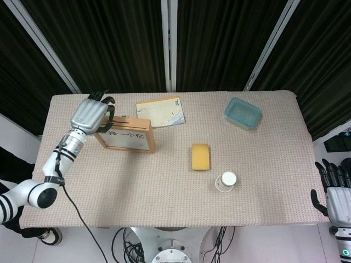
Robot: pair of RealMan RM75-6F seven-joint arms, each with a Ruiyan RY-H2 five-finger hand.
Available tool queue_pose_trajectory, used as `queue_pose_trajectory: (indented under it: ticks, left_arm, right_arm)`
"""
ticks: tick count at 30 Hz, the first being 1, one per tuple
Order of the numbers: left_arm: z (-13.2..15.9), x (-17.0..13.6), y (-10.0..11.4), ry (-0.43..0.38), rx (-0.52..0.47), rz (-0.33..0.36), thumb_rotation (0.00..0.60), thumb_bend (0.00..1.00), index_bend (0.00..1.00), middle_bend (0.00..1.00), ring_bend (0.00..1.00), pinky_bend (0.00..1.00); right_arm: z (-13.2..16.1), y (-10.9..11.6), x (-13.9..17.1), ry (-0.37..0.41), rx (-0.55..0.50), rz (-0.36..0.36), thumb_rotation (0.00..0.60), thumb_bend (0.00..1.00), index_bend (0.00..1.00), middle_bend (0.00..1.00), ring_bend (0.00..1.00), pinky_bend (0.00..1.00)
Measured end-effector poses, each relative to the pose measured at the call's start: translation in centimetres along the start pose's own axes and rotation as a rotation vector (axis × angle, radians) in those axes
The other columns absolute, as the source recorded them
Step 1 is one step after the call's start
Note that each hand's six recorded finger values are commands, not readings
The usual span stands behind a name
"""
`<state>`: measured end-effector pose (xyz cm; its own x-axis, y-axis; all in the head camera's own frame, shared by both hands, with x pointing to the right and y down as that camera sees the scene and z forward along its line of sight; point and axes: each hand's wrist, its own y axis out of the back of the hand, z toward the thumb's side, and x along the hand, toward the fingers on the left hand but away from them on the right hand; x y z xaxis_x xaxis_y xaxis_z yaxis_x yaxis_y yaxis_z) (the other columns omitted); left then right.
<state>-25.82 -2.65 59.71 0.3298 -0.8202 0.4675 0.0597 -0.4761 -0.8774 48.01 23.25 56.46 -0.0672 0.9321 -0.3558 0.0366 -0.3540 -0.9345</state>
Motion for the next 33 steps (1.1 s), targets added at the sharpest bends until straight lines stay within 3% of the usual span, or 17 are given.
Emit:
queue_pose_trajectory:
  ticks: [33]
  left_arm:
    - [0.15,0.55,-0.40,0.014,0.001,-0.044,0.600,0.39,0.61,0.23,0.00,0.09]
  right_arm:
    - [-0.25,-0.42,-0.18,-0.004,0.000,0.013,0.600,0.45,0.00,0.00,0.00,0.00]
